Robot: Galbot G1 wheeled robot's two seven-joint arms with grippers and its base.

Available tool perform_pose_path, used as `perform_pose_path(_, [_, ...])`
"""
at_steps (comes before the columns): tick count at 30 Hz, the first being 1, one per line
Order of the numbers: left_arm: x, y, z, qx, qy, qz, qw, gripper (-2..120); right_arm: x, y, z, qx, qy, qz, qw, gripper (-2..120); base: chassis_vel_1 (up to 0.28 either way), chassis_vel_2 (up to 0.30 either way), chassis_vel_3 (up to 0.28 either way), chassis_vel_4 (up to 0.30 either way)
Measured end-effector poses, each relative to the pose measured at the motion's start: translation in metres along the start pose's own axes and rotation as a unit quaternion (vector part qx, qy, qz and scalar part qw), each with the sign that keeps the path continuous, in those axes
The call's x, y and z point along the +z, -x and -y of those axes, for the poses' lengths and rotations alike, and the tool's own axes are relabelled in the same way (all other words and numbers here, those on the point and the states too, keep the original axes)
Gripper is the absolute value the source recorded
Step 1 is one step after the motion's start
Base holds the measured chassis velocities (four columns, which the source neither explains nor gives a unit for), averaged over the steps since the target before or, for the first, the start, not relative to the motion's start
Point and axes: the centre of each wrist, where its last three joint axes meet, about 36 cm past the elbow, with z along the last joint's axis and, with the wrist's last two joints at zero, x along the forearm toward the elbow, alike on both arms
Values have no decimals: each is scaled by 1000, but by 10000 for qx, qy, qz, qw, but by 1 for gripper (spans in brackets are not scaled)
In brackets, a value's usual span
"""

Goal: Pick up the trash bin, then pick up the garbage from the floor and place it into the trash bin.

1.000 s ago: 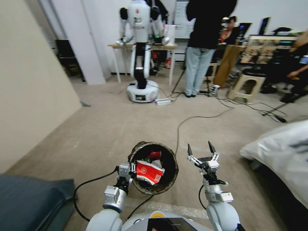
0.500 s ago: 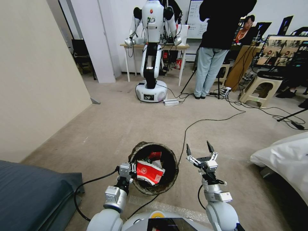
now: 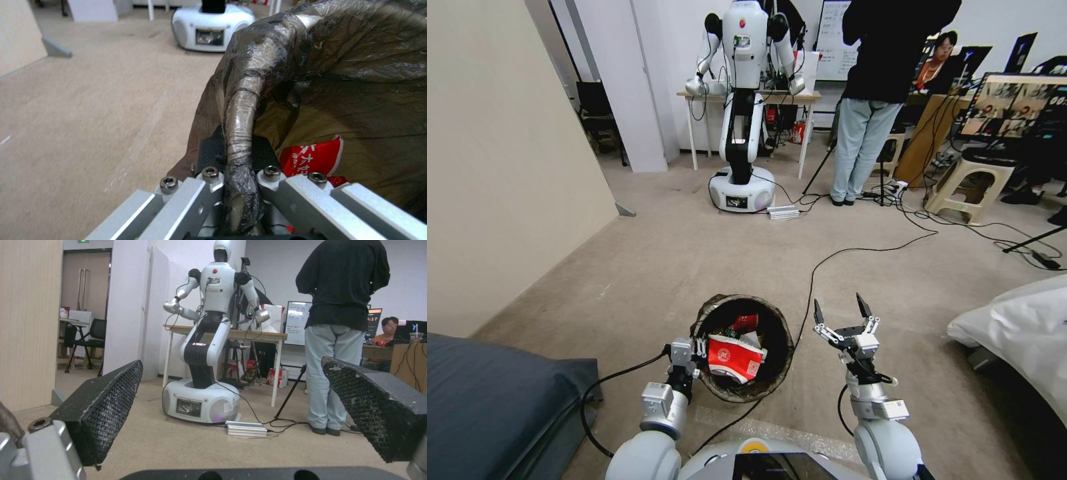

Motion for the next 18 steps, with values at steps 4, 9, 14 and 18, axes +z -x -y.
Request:
perform_pose_path(4, [4, 8, -8, -149, -191, -117, 9996, 1, 0, 0, -1, 8, 5, 13, 10000, 100, 0, 0, 0, 0])
perform_pose_path(9, [10, 21, -23, -378, -432, -251, 9980, 1, 0, -1, -1, 9, 5, 17, 10000, 100, 0, 0, 0, 0])
perform_pose_path(14, [17, 29, -33, -517, -625, -412, 9959, 1, 0, -1, -3, -11, 19, 23, 10000, 100, 0, 0, 0, 0])
perform_pose_path(18, [27, 37, -41, -644, -774, -606, 9931, 1, 0, 0, -5, -36, 38, 28, 10000, 100, 0, 0, 0, 0])
